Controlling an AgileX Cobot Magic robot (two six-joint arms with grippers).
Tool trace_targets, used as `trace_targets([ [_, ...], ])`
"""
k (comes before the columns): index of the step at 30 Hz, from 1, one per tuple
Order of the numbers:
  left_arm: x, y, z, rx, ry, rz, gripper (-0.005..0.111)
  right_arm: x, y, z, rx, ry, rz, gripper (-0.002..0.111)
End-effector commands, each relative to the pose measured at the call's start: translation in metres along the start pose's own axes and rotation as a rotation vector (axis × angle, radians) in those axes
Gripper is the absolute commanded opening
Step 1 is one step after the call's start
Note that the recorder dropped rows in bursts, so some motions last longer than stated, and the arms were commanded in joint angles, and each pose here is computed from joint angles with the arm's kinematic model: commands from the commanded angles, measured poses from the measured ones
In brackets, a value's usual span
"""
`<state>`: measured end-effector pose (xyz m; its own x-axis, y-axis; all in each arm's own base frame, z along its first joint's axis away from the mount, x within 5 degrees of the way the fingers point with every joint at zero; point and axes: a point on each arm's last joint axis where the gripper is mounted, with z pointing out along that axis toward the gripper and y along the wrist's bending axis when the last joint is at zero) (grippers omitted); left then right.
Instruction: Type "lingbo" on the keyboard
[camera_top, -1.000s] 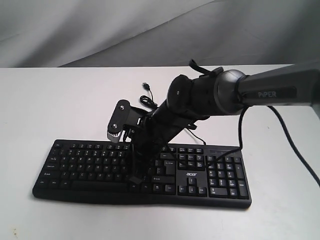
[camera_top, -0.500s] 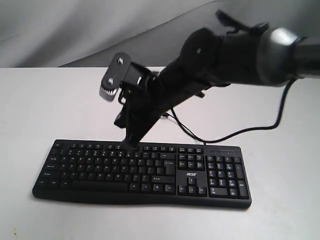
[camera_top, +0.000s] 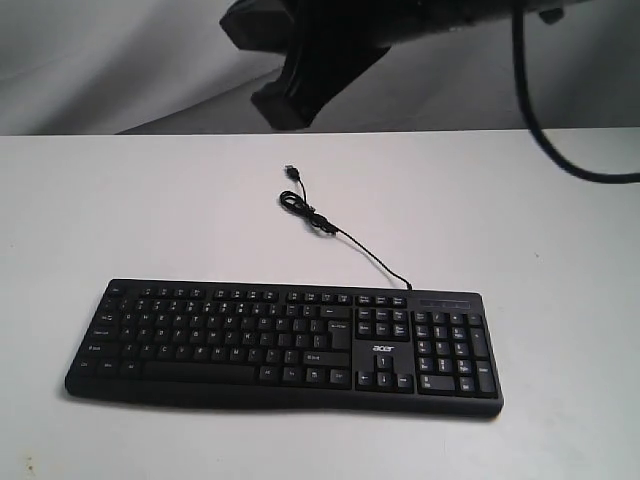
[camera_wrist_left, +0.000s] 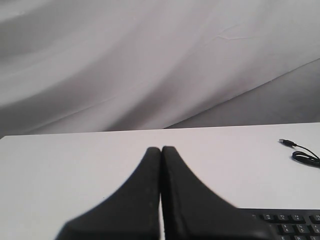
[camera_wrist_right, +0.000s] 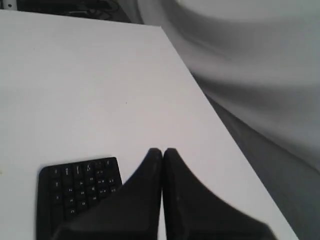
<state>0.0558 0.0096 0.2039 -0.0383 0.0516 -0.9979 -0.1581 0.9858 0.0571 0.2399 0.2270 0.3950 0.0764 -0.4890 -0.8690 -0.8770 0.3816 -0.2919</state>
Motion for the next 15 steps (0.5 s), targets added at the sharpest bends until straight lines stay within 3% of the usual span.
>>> trace_targets([
  [1,0.001,-0.001,0.0,0.007,-0.009,-0.002,0.001,-0.014,0.002,-0.027,0.036,-0.07,0.002,0.0],
  [5,0.001,-0.001,0.0,0.007,-0.009,-0.002,0.001,-0.033,-0.004,-0.055,0.167,-0.204,0.042,0.0],
  [9,0.001,-0.001,0.0,0.007,-0.009,-0.002,0.001,-0.045,-0.017,-0.089,0.274,-0.361,0.337,0.0],
  [12,0.001,-0.001,0.0,0.007,-0.009,-0.002,0.001,-0.039,-0.027,-0.107,0.308,-0.366,0.51,0.0],
  [15,0.001,-0.001,0.0,0.007,-0.009,-0.002,0.001,-0.026,-0.034,-0.11,0.331,-0.27,0.546,0.0],
])
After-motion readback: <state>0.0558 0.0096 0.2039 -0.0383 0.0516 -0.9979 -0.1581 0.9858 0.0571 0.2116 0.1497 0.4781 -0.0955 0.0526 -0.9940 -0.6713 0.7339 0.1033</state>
